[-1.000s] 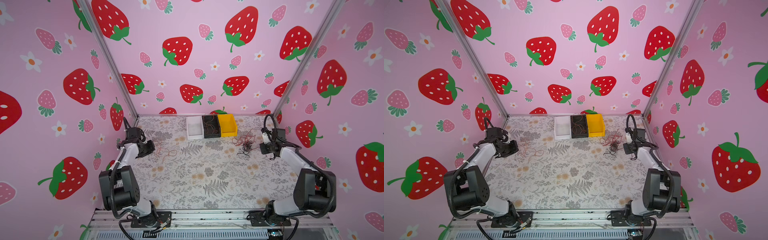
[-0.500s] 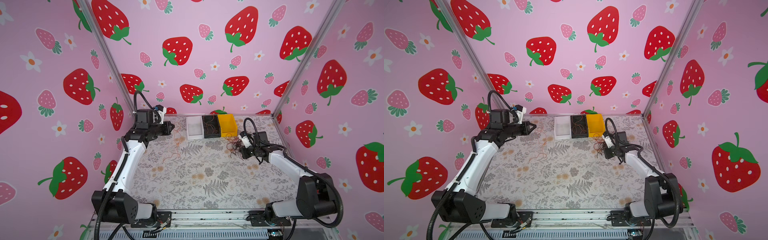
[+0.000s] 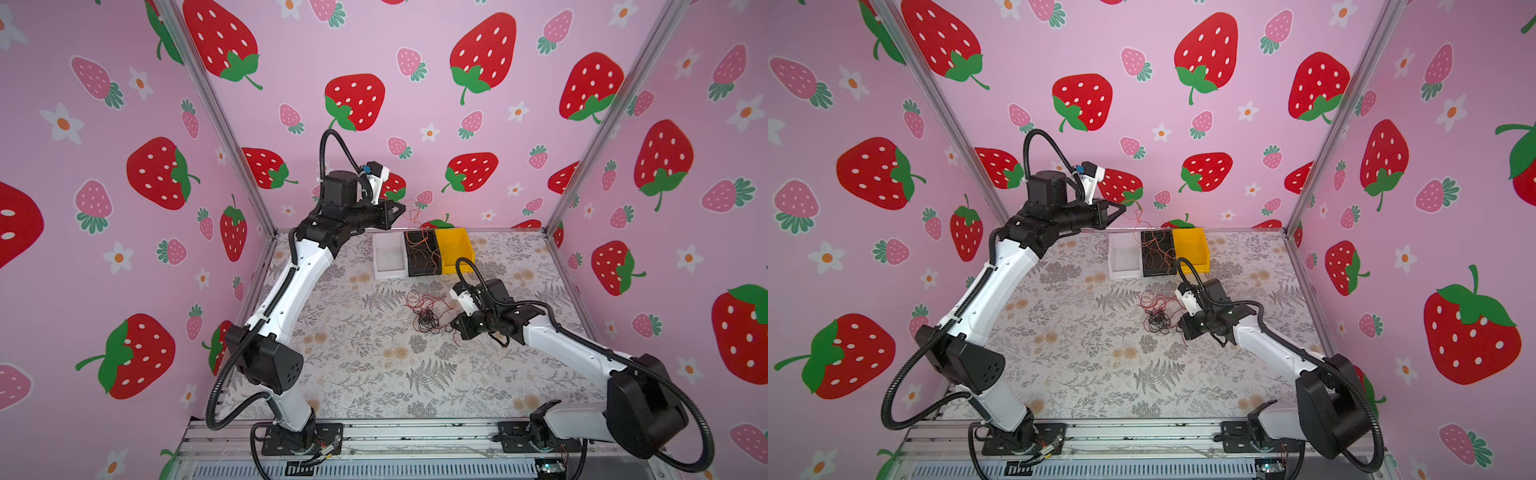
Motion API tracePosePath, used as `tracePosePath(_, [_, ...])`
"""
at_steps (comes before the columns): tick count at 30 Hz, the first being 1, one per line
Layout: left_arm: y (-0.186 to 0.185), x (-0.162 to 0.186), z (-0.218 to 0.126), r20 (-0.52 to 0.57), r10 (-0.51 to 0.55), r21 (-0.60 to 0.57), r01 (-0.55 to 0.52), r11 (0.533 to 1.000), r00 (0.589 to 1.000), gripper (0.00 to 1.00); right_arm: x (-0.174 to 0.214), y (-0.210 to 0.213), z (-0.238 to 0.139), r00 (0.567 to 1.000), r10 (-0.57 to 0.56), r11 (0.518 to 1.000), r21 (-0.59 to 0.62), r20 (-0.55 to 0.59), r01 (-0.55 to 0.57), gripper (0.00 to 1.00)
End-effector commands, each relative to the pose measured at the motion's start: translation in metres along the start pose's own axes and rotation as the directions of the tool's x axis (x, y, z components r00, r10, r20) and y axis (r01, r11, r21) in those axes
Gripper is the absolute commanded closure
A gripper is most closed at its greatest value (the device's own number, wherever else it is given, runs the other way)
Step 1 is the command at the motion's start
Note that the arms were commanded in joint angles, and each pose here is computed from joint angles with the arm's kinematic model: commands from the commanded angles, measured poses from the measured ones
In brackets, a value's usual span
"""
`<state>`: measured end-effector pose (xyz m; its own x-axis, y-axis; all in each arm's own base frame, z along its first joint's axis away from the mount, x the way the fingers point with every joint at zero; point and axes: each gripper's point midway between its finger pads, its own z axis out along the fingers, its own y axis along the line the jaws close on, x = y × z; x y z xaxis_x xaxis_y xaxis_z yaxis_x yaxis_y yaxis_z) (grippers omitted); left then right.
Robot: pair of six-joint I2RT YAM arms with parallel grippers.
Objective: Untangle the cables
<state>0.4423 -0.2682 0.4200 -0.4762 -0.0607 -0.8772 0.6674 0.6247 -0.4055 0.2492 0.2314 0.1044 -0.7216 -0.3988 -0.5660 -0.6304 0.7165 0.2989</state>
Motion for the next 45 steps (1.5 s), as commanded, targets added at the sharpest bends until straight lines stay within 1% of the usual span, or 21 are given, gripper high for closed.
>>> tracePosePath(1, [-0.019,-0.024,0.011,0.058,0.043,0.048,-0.045,0.998,0.997,1.0,0.004,0.0,-0.002,0.999,0.04,0.999,0.008,0.009,-0.04,1.0])
tracePosePath(8, [-0.005,-0.026,0.047,0.069,0.074,0.023,-0.076,0.997,0.995,1.0,0.008,0.0,-0.002,1.0,0.026,1.0,0.006,0.003,-0.026,1.0])
tracePosePath(14, [0.0,-0.046,0.051,0.117,0.116,-0.022,-0.114,0.993,0.986,1.0,0.012,0.001,0.004,1.0,0.021,1.0,-0.007,-0.01,-0.021,1.0])
tracePosePath(19, [0.01,-0.048,0.063,0.136,0.148,-0.031,-0.145,0.989,0.98,1.0,0.013,0.002,0.011,0.999,0.023,0.999,-0.027,-0.023,-0.024,1.0])
tracePosePath(25, [0.028,-0.053,0.078,0.18,0.136,-0.025,-0.134,0.991,0.974,1.0,0.011,0.002,0.017,0.999,0.011,0.999,-0.039,-0.04,-0.013,1.0])
tracePosePath(33, [0.056,-0.023,0.098,0.104,0.136,-0.082,-0.128,0.988,0.985,1.0,0.016,0.0,0.022,0.998,-0.001,0.999,-0.04,-0.064,-0.001,1.0])
tracePosePath(39, [0.066,-0.019,0.099,0.091,0.153,-0.132,-0.14,0.981,0.984,1.0,0.018,-0.001,0.025,0.997,-0.007,0.999,-0.042,-0.077,0.004,1.0])
tracePosePath(43, [0.069,-0.018,0.099,0.084,0.158,-0.145,-0.145,0.979,0.984,1.0,0.019,-0.002,0.025,0.997,-0.011,0.999,-0.038,-0.08,0.008,1.0])
tracePosePath(45, [0.072,-0.01,0.103,0.067,0.147,-0.142,-0.136,0.98,0.987,1.0,0.019,-0.004,0.025,0.997,-0.008,0.999,-0.032,-0.079,0.006,1.0])
